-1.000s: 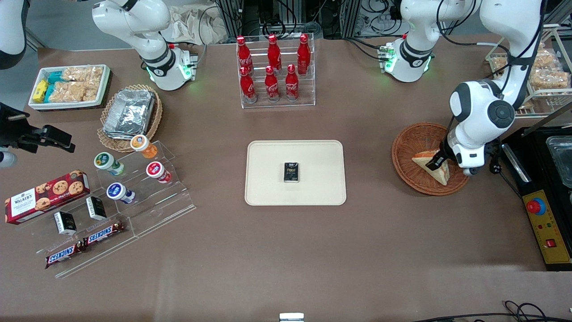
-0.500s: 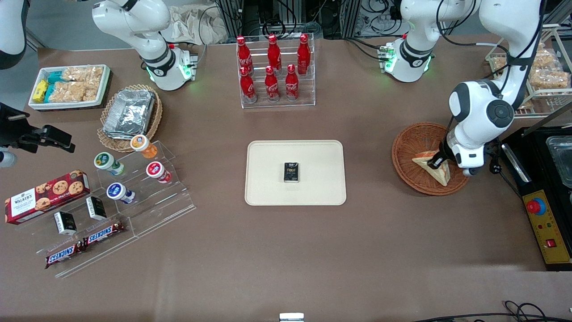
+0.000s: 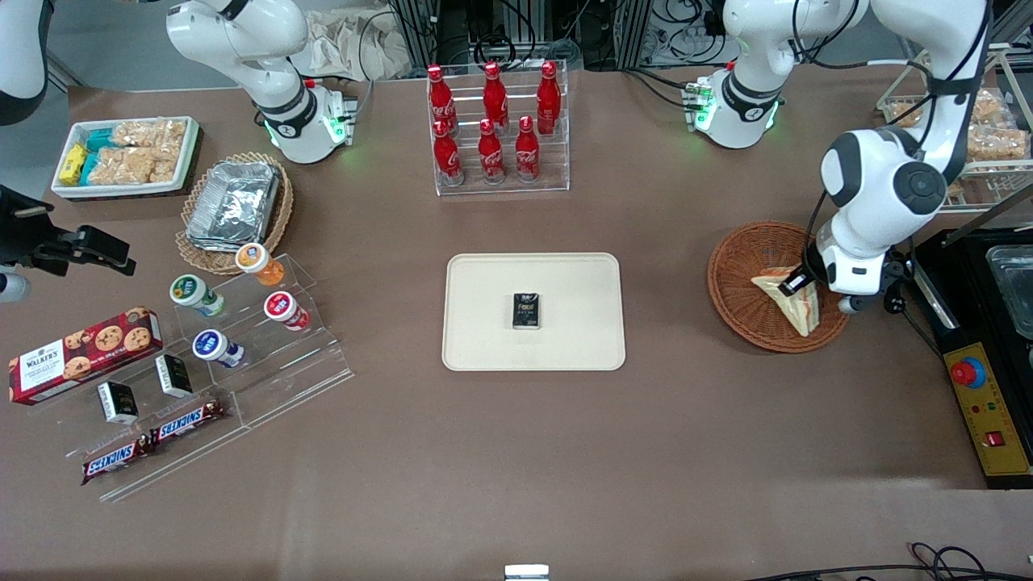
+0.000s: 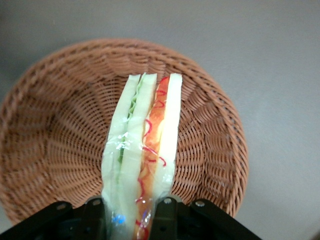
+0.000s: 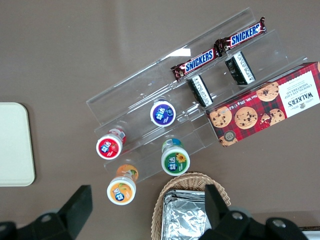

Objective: Place sandwich from basket to tray
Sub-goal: 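Close the left gripper on the sandwich's crust edge, then lift the sandwich out of the basket with the left gripper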

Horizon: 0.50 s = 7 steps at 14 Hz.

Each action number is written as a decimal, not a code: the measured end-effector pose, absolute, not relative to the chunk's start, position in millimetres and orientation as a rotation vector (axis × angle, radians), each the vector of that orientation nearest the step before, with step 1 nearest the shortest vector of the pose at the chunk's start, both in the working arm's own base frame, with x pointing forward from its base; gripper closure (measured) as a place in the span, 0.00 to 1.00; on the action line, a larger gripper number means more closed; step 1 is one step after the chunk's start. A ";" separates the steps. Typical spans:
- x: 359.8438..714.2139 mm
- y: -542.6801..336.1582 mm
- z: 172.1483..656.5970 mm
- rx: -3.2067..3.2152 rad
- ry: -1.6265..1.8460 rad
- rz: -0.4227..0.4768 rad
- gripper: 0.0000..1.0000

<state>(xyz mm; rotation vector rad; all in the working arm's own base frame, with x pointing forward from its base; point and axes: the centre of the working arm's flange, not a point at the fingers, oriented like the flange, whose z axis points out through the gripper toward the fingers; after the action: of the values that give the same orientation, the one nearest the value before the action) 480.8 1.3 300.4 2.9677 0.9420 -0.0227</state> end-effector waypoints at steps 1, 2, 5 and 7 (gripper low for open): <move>485.1 2.1 316.0 2.982 0.905 -0.044 0.75; 491.9 1.3 333.6 2.992 0.881 -0.073 0.75; 520.1 -12.1 399.1 3.014 0.810 -0.120 0.75; 532.1 -33.6 437.7 3.030 0.745 -0.114 0.75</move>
<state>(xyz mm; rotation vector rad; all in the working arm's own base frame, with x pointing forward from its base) 532.1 -33.6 437.7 3.0302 0.7448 -0.1142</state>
